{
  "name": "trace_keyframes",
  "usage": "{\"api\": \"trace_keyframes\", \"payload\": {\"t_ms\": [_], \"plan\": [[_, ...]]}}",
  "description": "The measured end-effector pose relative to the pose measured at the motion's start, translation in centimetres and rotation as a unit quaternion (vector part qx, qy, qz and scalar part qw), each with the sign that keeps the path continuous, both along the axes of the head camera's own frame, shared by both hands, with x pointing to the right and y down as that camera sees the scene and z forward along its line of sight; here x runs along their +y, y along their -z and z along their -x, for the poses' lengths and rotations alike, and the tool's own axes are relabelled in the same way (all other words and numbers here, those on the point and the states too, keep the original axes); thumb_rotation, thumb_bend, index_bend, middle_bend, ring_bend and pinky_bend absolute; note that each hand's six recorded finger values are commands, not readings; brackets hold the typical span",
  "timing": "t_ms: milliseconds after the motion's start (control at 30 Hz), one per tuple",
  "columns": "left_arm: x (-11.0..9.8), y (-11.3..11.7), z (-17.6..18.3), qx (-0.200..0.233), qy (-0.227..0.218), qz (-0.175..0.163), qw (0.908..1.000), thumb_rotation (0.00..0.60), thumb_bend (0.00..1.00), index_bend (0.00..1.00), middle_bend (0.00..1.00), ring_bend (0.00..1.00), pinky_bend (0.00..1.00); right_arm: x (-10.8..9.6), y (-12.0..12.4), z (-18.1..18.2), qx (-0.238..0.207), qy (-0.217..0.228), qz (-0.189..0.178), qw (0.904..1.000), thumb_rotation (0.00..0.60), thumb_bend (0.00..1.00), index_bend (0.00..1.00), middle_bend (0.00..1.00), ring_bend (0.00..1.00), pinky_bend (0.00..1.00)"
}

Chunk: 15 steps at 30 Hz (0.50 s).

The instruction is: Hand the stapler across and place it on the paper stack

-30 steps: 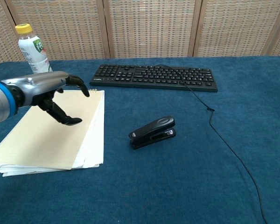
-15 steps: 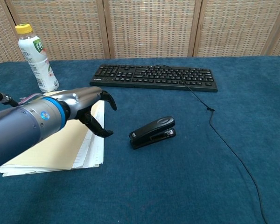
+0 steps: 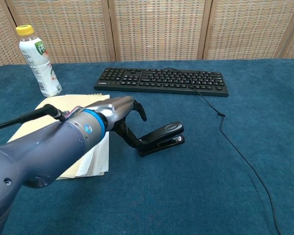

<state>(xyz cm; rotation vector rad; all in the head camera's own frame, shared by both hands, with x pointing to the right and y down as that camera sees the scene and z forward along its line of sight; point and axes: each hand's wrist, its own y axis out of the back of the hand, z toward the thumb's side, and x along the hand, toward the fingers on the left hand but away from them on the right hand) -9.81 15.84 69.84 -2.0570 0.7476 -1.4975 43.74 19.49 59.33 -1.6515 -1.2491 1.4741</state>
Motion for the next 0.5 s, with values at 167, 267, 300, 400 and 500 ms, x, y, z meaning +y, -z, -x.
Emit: {"api": "trace_keyframes", "payload": {"t_ms": [167, 267, 300, 400, 500], "plan": [[0.1, -0.5, -0.9, 0.0, 0.002, 0.002, 1.0, 0.6, 0.3, 0.27, 0.07, 0.07, 0.13, -0.1, 0.1, -0.2, -0.001, -0.003, 0.0, 1.0, 0.6, 0.13, 0.06, 0.0, 0.0, 0.0], [0.1, -0.9, -1.3, -0.003, 0.001, 0.003, 1.0, 0.6, 0.3, 0.27, 0.07, 0.07, 0.13, -0.1, 0.1, -0.3, -0.003, -0.006, 0.0, 1.0, 0.6, 0.13, 0.06, 0.0, 0.0, 0.0], [0.1, -1.0, -1.4, -0.003, 0.001, 0.003, 1.0, 0.6, 0.3, 0.27, 0.08, 0.07, 0.13, -0.1, 0.1, -0.4, -0.005, -0.007, 0.0, 1.0, 0.6, 0.13, 0.06, 0.0, 0.0, 0.0], [0.1, -1.3, -1.8, -0.003, 0.002, 0.003, 1.0, 0.6, 0.3, 0.27, 0.08, 0.07, 0.13, -0.1, 0.2, -0.4, -0.007, -0.008, 0.001, 0.9999, 0.6, 0.13, 0.06, 0.0, 0.0, 0.0], [0.1, -1.6, -2.3, -0.003, 0.002, 0.005, 1.0, 0.6, 0.3, 0.29, 0.08, 0.07, 0.14, -0.1, 0.3, -0.5, -0.009, -0.008, 0.0, 0.9999, 0.6, 0.13, 0.06, 0.0, 0.0, 0.0]]}}
